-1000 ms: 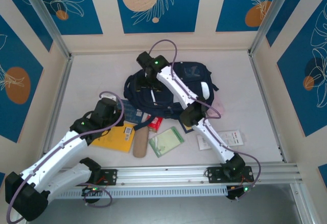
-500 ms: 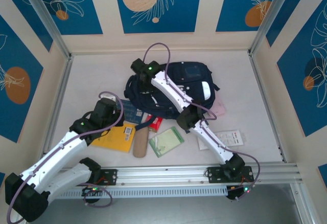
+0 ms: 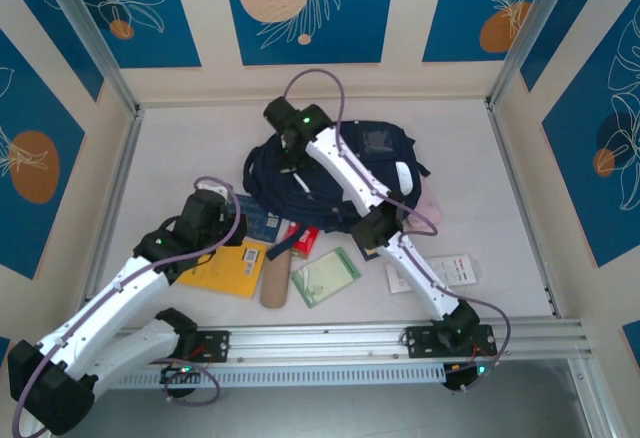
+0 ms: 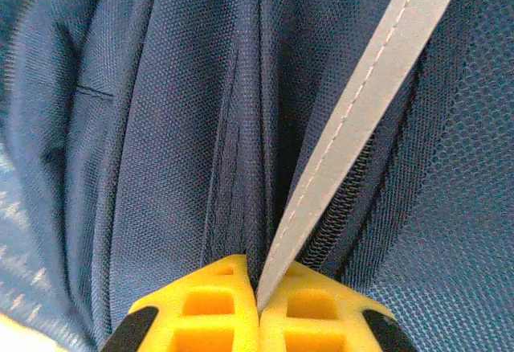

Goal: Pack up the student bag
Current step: Pick up the student bag from the top-center of the table.

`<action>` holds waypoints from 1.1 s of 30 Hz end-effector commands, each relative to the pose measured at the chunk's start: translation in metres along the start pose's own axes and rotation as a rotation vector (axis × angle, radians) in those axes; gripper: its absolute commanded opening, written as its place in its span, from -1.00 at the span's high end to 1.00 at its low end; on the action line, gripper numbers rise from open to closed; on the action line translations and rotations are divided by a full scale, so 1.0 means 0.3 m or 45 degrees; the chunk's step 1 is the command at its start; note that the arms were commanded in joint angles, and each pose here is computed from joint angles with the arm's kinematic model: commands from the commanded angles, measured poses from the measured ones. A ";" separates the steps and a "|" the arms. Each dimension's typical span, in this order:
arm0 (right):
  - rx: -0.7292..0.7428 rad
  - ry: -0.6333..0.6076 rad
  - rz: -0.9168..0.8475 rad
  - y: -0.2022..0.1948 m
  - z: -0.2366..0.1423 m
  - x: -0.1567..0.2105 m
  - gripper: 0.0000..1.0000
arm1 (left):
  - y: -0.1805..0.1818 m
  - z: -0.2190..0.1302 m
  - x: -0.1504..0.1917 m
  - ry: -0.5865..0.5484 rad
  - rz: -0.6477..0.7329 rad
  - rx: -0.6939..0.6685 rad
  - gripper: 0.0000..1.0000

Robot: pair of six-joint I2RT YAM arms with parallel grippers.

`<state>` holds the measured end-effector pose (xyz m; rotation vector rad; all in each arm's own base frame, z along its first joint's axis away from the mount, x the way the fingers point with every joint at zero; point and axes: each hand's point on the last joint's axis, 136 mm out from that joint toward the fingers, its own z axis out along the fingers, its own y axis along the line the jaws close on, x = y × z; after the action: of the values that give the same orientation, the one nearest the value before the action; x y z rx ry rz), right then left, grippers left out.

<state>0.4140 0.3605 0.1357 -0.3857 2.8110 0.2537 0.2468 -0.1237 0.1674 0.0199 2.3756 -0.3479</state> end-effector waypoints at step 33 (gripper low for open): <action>-0.302 0.159 0.547 -0.245 -0.471 0.133 1.00 | -0.368 0.055 0.002 0.139 0.394 0.327 -0.12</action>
<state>0.3815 0.2380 0.2005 0.0830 3.0282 0.4381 0.2362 -0.2197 0.1678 0.4960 2.4420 -0.5063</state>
